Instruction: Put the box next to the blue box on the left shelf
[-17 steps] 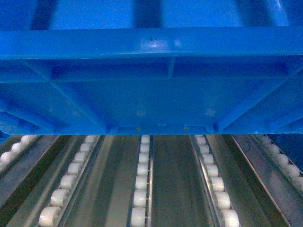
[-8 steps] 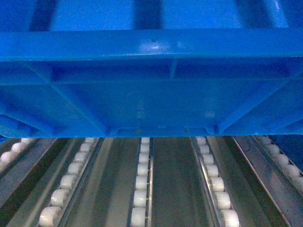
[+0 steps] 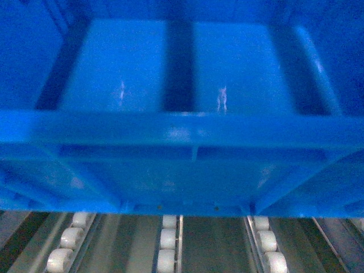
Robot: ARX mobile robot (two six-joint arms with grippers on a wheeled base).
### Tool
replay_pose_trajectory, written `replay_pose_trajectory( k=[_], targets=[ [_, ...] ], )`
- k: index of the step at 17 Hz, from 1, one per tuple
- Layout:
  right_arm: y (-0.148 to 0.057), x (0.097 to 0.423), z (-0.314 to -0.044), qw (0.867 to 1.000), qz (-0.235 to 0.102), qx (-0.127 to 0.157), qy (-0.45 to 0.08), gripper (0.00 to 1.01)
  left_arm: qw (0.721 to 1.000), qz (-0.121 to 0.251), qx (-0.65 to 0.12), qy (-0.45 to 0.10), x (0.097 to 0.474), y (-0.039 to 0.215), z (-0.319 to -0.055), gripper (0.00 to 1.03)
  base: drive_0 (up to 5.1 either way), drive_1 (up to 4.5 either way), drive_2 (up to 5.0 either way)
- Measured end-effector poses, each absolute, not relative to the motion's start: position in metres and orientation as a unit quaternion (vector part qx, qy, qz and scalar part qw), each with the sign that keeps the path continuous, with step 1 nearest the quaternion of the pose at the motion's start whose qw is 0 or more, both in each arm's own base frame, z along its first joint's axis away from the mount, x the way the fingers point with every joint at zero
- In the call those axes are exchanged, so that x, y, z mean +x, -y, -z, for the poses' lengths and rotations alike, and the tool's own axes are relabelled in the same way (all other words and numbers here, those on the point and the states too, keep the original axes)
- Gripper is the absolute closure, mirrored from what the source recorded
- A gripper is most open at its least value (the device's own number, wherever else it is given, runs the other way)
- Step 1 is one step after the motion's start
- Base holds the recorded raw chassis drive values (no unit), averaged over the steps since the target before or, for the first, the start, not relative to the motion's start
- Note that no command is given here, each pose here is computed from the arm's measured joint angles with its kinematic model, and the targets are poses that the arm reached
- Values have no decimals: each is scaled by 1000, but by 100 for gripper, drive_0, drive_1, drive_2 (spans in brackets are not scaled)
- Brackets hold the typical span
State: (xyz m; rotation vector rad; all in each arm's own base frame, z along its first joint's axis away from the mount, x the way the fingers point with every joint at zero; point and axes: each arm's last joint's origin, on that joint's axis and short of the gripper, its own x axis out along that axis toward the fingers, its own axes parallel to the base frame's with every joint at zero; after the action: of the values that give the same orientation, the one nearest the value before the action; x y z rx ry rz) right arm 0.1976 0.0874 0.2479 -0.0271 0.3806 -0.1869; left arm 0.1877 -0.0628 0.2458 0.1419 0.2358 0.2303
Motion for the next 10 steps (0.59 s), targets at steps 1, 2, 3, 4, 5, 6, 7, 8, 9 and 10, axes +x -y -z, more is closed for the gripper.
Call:
replay_pose_trajectory(
  k=[1, 2, 3, 4, 5, 6, 7, 8, 9, 10],
  targets=[
    [-89, 199, -243, 975, 87, -7, -206, 85, 982, -114, 72, -132, 190, 60, -242, 91, 0, 0, 0],
    [-90, 200, -239, 973, 81, -3, -217, 85, 980, -115, 73, -147, 193, 56, -238, 91, 0, 0, 0],
    [-90, 202, -236, 971, 73, 10, -229, 86, 978, -115, 68, -159, 196, 52, -234, 91, 0, 0, 0],
    [-90, 204, -233, 969, 64, 24, -239, 88, 977, -114, 67, -167, 200, 48, -231, 91, 0, 0, 0],
    [-90, 210, -228, 967, 57, 36, -244, 89, 977, -112, 63, -173, 207, 45, -223, 91, 0, 0, 0],
    [-89, 213, -223, 965, 53, 39, -253, 89, 976, -112, 63, -178, 212, 44, -216, 91, 0, 0, 0],
    [-89, 217, -214, 961, 54, 38, -268, 90, 973, -105, 63, -196, 217, 42, -204, 91, 0, 0, 0],
    [-88, 218, -204, 956, 54, 38, -285, 90, 969, -102, 64, -214, 220, 42, -193, 91, 0, 0, 0],
    [-89, 218, -196, 952, 53, 37, -300, 90, 965, -102, 67, -231, 222, 41, -185, 91, 0, 0, 0],
    [-90, 221, -193, 951, 48, 38, -302, 91, 961, -100, 62, -251, 225, 39, -176, 91, 0, 0, 0]
  ],
)
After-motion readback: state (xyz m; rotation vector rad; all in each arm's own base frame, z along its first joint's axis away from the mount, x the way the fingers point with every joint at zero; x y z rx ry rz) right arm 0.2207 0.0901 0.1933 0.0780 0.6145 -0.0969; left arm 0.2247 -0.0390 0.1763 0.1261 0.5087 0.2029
